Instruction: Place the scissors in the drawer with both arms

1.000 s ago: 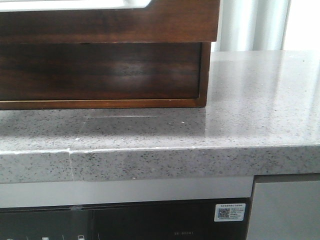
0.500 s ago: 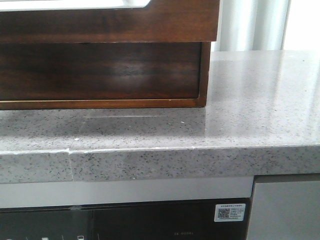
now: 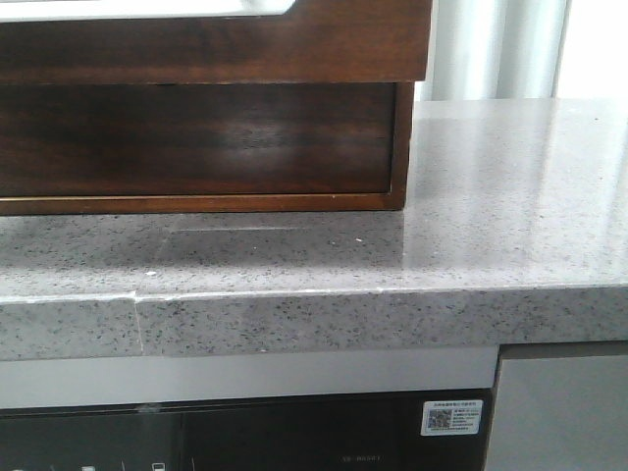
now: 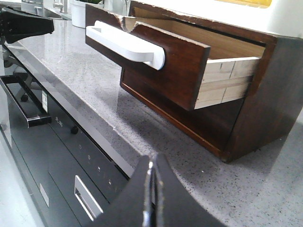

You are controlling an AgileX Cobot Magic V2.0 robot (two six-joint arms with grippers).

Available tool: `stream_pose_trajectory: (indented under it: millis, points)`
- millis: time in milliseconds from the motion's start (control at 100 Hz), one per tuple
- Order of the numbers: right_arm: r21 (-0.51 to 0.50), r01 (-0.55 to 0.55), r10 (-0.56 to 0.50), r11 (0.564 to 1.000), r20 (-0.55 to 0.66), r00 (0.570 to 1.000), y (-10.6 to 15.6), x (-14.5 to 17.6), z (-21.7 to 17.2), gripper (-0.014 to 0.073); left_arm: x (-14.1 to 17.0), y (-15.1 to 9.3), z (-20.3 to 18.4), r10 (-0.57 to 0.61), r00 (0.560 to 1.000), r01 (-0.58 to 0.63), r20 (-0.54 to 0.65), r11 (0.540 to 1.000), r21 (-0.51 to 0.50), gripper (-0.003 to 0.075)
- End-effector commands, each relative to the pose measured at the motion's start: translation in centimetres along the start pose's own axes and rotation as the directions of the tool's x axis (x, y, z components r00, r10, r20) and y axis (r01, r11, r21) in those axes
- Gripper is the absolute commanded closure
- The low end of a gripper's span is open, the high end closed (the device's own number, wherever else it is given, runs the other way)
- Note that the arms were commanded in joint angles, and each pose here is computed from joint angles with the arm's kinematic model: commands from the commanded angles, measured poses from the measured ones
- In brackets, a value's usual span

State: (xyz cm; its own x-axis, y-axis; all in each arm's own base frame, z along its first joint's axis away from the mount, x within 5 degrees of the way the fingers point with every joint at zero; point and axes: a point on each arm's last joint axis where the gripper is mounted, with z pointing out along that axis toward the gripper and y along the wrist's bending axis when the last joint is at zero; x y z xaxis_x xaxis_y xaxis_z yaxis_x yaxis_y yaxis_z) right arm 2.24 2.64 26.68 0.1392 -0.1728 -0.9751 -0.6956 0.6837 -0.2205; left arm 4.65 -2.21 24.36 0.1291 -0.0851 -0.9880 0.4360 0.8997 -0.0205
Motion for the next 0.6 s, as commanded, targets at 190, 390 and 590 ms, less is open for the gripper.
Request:
stream_pose_trajectory:
  millis: [190, 390, 590]
  points:
    - [0.033, -0.005, 0.001, 0.999, 0.111, 0.994, -0.4, -1.5, -0.5, 0.0711, -1.5, -0.3, 0.0, -0.022, 0.996, 0.019, 0.085, 0.999, 0.036, 0.0716]
    - [0.033, -0.005, 0.001, 0.999, 0.111, 0.994, -0.4, -1.5, -0.5, 0.0711, -0.8, -0.1, 0.1, -0.02, 0.999, 0.019, 0.032, 1.0, 0.018, 0.0717]
    - [0.033, -0.005, 0.001, 0.999, 0.111, 0.994, -0.4, -1.5, -0.5, 0.0711, 1.7, 0.4, 0.2, -0.202, 0.979, 0.199, -0.039, 0.976, -0.085, 0.0717]
